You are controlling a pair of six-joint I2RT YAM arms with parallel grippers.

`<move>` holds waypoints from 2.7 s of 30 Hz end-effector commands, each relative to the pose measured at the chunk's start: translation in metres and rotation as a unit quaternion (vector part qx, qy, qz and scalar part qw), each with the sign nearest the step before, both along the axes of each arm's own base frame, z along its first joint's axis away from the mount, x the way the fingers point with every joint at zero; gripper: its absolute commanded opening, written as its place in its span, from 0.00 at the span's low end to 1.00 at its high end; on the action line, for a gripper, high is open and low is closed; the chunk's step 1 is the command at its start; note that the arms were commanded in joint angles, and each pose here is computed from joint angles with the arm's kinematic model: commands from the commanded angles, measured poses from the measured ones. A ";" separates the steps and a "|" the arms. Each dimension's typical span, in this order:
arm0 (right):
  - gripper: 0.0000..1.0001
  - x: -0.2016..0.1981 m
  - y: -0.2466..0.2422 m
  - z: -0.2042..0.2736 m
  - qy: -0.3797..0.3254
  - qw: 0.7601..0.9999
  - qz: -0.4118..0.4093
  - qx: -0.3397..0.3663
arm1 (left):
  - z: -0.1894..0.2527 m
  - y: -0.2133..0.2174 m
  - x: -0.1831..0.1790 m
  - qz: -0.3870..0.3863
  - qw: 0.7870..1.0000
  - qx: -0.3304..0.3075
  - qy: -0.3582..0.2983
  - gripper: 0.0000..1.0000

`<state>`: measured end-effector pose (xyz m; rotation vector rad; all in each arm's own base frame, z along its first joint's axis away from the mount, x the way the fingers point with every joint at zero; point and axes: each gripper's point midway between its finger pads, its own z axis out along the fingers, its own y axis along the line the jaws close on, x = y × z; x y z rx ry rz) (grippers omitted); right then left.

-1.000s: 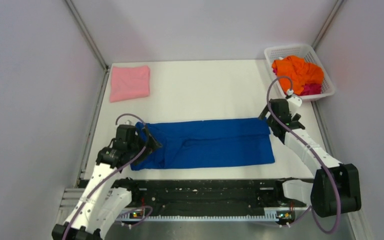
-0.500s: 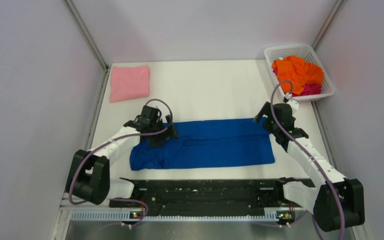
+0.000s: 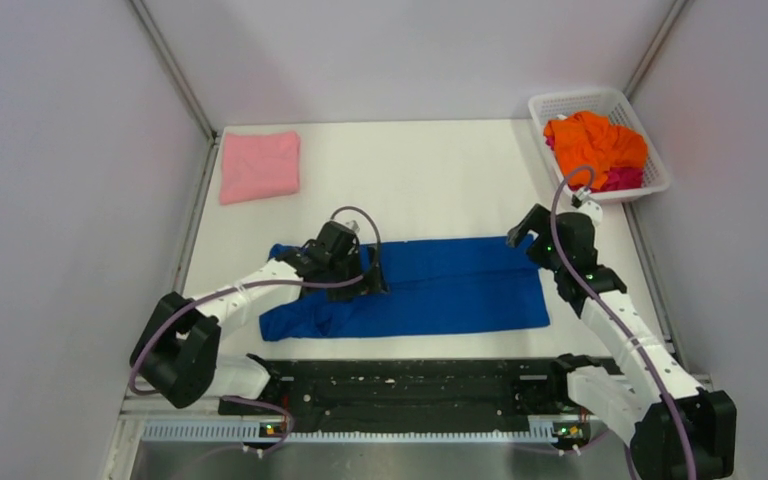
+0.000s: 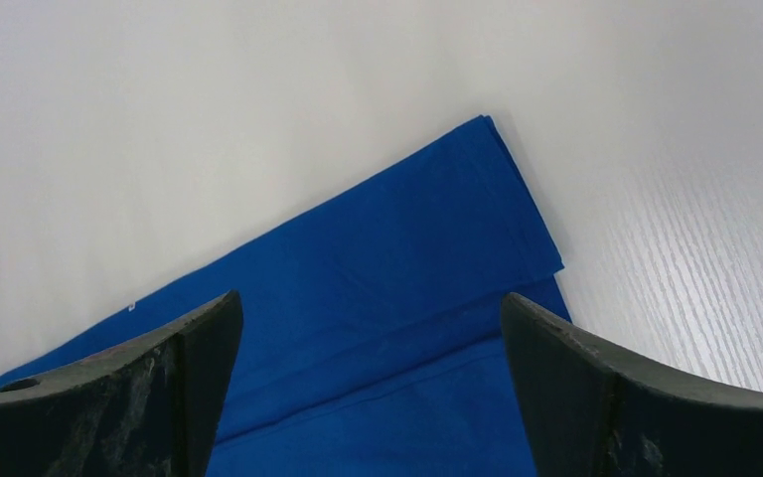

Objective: Fold and stack the t-shirts
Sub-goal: Fold the other side of the tshirt into a rectangle, then rotate the tshirt 90 degrees

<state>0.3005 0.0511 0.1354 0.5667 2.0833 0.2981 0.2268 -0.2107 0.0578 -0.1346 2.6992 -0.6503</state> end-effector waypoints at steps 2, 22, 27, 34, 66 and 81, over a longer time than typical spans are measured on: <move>0.99 -0.003 0.005 0.011 -0.023 1.000 0.011 0.008 | 0.014 -0.036 -0.018 -0.047 0.998 -0.024 -0.032 0.95; 0.99 -0.014 0.006 0.017 -0.045 0.999 0.014 0.021 | 0.049 -0.061 -0.095 -0.118 0.985 0.109 -0.063 0.98; 0.99 -0.008 0.038 0.008 -0.035 0.996 0.074 0.030 | 0.064 -0.014 -0.052 0.007 0.986 0.123 -0.110 0.99; 0.99 0.012 0.112 -0.037 0.027 0.984 0.174 -0.004 | 0.041 0.051 0.038 0.205 0.969 0.028 -0.131 0.99; 0.99 -0.101 0.268 -0.060 0.067 0.864 0.496 0.048 | 0.043 -0.141 0.450 0.233 0.867 -0.406 -0.168 0.99; 0.99 -0.086 0.173 -0.011 -0.001 0.958 0.284 0.033 | 0.245 -0.139 0.338 0.020 0.917 -0.238 -0.320 0.99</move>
